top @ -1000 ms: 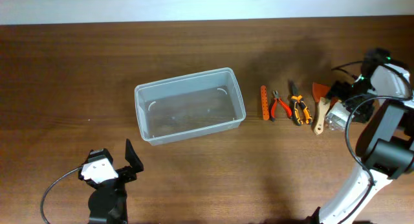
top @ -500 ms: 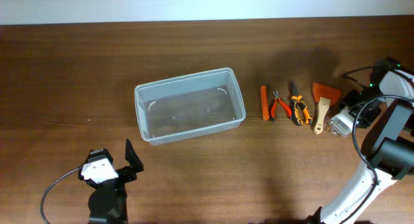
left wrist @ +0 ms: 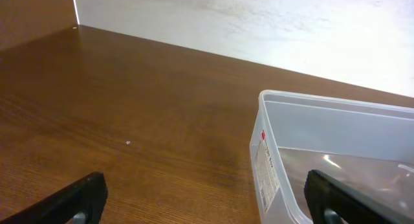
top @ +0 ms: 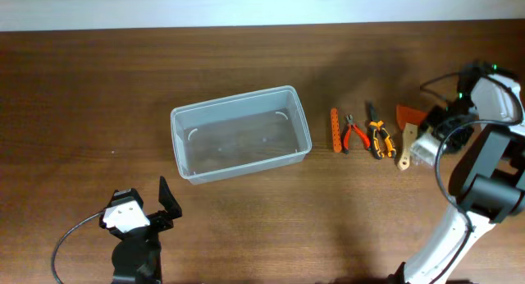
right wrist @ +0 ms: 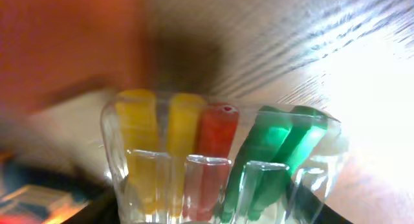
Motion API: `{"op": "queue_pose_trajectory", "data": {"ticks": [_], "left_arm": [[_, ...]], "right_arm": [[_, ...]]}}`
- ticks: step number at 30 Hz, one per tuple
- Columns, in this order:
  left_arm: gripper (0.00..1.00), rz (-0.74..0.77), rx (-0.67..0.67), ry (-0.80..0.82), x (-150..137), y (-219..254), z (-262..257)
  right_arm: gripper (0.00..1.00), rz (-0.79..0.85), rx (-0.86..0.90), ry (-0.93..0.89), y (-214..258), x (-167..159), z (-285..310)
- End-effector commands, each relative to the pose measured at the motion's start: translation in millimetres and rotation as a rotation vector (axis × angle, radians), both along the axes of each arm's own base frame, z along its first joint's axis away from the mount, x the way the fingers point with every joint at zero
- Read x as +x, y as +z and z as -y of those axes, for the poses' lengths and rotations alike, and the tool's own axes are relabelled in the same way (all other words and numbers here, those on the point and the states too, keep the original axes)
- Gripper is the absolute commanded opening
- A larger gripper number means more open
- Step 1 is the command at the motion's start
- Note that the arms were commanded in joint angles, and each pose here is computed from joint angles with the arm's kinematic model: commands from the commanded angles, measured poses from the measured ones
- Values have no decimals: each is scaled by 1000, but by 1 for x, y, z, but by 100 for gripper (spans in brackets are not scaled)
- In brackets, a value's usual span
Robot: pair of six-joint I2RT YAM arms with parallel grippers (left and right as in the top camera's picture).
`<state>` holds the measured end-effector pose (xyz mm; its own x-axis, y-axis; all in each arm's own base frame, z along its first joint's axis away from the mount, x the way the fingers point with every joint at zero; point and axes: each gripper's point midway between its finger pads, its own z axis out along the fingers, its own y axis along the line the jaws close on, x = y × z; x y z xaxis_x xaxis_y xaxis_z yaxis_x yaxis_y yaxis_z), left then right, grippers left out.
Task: Pack container
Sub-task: 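Carry the marker box into the container and release it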
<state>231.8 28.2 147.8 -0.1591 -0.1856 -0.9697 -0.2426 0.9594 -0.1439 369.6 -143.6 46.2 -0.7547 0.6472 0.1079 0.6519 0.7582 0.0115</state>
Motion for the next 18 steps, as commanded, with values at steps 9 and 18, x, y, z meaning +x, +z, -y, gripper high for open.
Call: {"op": "queue_pose_trajectory", "data": {"ticks": [9, 18], "left_arm": [[99, -2, 9, -3, 0, -1, 0], [99, -2, 9, -3, 0, -1, 0]], "right_arm": [[59, 655, -57, 678, 217, 46, -219], [60, 682, -30, 1500, 174, 14, -396]]}}
